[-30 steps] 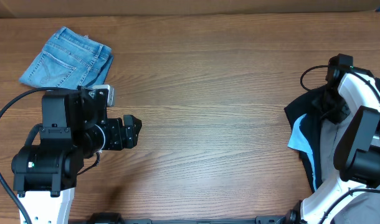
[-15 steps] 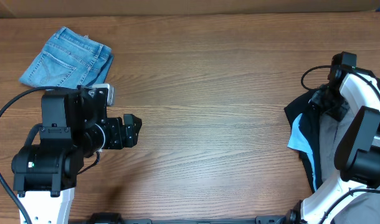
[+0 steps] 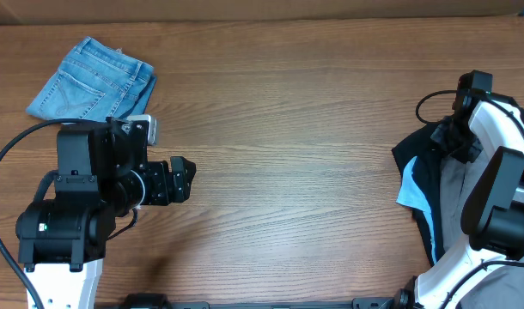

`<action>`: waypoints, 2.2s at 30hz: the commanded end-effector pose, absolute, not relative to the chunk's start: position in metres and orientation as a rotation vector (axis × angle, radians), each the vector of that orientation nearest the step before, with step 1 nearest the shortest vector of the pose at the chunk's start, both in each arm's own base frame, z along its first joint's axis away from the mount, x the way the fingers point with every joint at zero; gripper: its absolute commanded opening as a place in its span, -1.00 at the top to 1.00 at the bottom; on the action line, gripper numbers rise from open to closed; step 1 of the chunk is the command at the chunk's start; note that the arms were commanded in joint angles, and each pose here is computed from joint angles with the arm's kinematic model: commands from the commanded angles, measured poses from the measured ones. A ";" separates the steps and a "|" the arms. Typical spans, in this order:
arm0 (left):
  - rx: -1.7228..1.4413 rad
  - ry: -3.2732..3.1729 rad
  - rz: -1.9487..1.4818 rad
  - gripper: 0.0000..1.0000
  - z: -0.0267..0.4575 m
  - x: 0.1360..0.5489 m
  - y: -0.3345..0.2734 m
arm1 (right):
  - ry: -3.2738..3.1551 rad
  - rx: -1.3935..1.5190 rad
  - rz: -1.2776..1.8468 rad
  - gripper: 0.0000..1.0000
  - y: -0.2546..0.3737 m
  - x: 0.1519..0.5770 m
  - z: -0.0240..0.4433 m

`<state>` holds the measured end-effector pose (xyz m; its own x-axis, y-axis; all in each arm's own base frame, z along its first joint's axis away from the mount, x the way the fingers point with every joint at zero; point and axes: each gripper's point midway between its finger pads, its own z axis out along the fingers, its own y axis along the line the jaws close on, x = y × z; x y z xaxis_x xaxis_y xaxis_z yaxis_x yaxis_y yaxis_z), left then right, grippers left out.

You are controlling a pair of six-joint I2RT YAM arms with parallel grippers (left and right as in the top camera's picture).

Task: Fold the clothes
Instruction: 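Grasp the waistband edge of the grey shorts with the right gripper, then lift the grey shorts and drag them left to the table center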

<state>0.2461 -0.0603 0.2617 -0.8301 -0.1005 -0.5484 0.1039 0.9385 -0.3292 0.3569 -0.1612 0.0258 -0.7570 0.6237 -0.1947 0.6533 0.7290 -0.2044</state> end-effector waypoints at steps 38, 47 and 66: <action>-0.052 2.103 -0.312 -0.80 0.434 0.207 -0.035 | 2.480 -0.336 0.305 -0.24 0.262 0.335 0.340; -0.044 2.142 -0.315 -0.86 0.427 0.206 -0.037 | 2.356 -0.046 0.156 -0.64 0.200 0.329 0.384; 0.376 2.646 -0.147 -0.69 0.277 0.278 -0.121 | 2.081 0.221 0.447 -0.81 0.097 0.263 0.487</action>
